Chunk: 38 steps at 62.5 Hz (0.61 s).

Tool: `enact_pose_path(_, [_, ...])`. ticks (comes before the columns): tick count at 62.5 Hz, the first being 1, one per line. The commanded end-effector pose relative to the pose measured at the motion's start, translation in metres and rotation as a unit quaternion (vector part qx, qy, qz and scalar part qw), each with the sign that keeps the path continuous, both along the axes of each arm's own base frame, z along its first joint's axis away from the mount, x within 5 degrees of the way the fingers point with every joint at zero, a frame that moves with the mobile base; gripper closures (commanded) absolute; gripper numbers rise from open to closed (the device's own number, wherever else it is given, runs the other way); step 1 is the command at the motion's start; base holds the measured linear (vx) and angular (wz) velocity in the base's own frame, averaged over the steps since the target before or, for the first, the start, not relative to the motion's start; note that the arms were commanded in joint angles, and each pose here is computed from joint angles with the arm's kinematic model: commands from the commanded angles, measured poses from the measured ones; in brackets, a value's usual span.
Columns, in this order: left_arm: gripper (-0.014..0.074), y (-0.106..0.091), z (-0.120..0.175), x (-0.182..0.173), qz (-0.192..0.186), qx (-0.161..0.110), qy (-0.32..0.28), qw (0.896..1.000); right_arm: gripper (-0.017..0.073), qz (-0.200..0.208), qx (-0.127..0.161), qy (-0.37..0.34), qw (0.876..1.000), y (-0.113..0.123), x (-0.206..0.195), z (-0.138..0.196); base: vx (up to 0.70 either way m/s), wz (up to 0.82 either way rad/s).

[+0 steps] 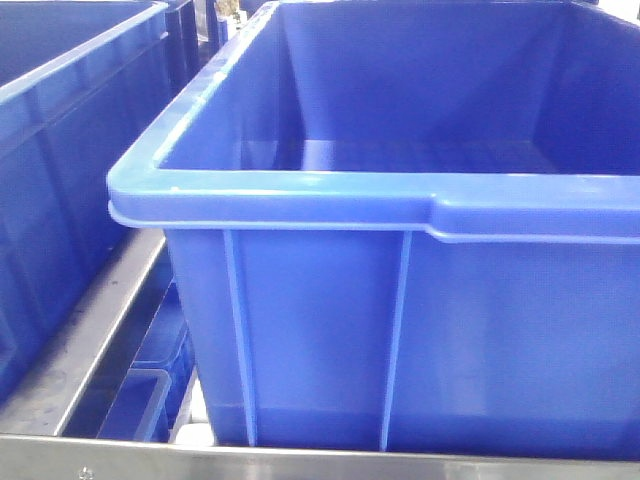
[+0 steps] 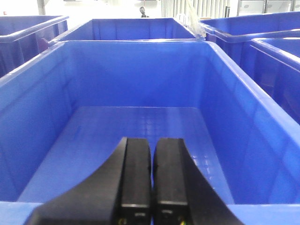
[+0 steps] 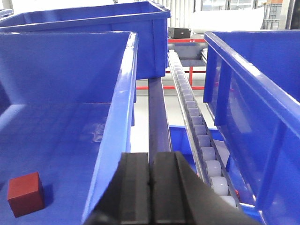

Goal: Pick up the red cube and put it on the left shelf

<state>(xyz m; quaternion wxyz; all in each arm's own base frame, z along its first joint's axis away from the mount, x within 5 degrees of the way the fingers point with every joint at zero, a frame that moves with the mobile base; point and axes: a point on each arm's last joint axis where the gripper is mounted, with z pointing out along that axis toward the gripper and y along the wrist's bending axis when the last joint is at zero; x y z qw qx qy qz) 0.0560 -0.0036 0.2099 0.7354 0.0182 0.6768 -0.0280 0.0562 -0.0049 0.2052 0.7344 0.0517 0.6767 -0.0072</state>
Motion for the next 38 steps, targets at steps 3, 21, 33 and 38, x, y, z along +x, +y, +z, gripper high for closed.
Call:
enact_pose_path(3, [0.0503, 0.0002, 0.0004, -0.0009, -0.001, -0.008, -0.037, 0.999, 0.0505, -0.004, -0.011, -0.065, 0.998, -0.0001, -0.0041, 0.0170, 0.00, 0.00])
enact_pose_path(21, [0.0503, 0.0002, 0.0004, -0.0009, -0.001, -0.008, -0.037, 0.999, 0.0505, -0.004, -0.011, -0.065, 0.998, -0.0001, -0.0041, 0.0170, 0.00, 0.00])
enact_pose_path(33, [0.0503, 0.0002, 0.0004, -0.0009, -0.001, -0.008, -0.037, 0.999, 0.0505, -0.004, -0.011, -0.065, 0.998, -0.0001, -0.0041, 0.0170, 0.00, 0.00])
enact_pose_path(38, [0.0503, 0.0002, 0.0004, -0.0009, -0.001, -0.008, -0.037, 0.999, 0.0505, -0.004, -0.011, -0.065, 0.998, -0.0001, -0.0041, 0.0170, 0.00, 0.00])
